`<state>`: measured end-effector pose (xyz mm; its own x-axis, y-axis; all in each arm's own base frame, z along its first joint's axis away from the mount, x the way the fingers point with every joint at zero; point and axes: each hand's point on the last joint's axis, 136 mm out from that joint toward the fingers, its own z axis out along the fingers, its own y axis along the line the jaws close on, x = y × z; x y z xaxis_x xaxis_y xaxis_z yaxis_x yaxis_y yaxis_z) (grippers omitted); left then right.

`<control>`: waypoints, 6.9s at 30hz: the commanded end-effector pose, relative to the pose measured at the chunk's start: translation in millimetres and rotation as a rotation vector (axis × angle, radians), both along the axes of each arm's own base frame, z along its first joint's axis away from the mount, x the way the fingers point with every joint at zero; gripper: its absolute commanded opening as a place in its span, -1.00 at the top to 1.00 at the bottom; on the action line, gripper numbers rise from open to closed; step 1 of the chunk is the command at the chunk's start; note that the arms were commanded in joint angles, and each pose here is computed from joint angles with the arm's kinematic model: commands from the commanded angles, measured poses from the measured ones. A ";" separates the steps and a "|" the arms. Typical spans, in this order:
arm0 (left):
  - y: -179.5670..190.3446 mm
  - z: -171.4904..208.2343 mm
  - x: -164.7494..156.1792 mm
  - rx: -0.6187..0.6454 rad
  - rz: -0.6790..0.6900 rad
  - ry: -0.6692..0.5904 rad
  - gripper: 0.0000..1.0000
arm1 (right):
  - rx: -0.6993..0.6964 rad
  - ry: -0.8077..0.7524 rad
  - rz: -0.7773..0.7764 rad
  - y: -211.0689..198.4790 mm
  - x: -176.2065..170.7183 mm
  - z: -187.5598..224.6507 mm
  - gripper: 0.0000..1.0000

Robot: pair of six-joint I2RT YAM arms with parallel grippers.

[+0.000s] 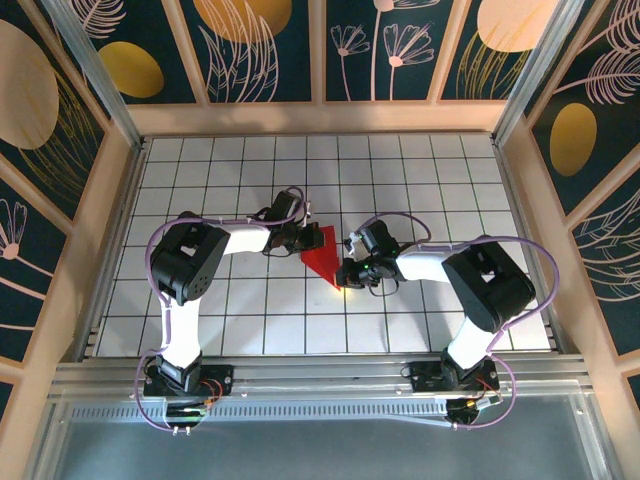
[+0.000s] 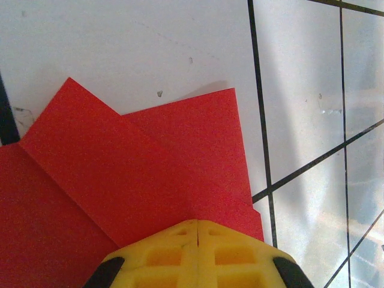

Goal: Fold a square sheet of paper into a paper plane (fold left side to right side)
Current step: Fourth fold the wing at the center of the table, then turn over the paper at the center of the table.

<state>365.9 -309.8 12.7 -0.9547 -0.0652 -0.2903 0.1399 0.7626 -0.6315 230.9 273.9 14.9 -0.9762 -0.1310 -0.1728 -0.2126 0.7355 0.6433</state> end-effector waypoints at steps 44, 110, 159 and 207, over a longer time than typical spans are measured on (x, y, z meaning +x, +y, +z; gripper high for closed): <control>1.3 83.1 27.2 -0.123 0.050 -0.121 0.43 | 0.038 -0.183 -0.041 -21.0 48.1 63.2 0.30; 12.1 248.8 -43.4 -0.714 -0.077 -0.394 0.53 | 0.703 -0.456 0.123 27.7 46.7 225.9 0.96; 43.9 265.8 -31.0 -0.460 0.121 -0.589 0.15 | 0.489 -0.620 -0.086 2.9 62.3 229.6 1.00; 124.5 189.2 -23.7 0.012 0.416 -0.525 -0.38 | -0.390 -0.577 -0.243 -20.0 93.2 120.6 -0.53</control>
<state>338.1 -157.5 202.0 -0.5244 -0.3615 -0.7709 0.0608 0.8872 -0.4574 316.6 246.9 113.3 -0.7846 -0.2033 -0.5857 -0.2303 0.9727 -0.0291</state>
